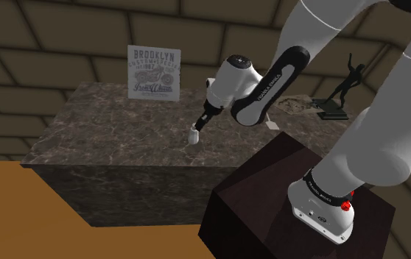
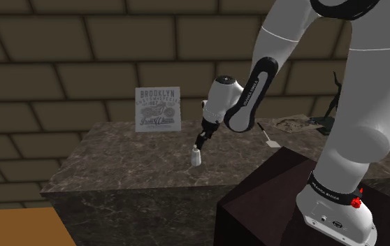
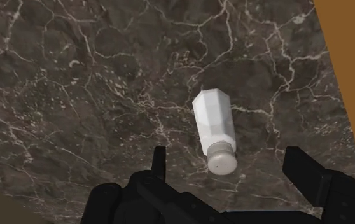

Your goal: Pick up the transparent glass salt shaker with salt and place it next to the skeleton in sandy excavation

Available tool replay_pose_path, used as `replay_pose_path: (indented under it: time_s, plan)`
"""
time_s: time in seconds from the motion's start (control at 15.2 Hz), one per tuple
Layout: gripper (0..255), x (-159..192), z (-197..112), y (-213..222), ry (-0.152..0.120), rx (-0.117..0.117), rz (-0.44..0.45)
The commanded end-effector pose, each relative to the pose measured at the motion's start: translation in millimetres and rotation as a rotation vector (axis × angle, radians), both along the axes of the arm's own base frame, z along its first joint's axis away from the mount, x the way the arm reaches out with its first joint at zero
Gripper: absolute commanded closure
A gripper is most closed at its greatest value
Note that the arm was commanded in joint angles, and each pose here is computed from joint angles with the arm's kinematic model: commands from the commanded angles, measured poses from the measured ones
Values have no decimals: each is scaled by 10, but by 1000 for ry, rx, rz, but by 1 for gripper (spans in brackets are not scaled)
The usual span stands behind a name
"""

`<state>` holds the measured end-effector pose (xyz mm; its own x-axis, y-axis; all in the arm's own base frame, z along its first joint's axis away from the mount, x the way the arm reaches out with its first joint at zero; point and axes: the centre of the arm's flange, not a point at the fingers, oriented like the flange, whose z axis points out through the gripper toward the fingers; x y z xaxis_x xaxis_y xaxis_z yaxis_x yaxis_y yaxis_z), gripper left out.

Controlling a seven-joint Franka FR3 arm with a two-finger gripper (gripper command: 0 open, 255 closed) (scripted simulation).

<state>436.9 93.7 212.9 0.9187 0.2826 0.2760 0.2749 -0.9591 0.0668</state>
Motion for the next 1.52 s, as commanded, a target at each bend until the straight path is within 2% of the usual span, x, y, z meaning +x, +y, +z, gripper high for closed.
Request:
replay_pose_path:
  time_s: [0.0,0.53,1.06,1.12,1.45]
  plan:
    - [0,74,-232,80,-6,2,22]
    - [0,212,-679,120,-9,2,29]
    - [0,220,-707,121,-9,2,29]
    - [255,220,-707,121,-9,2,29]
    - [255,220,-708,121,-9,2,29]
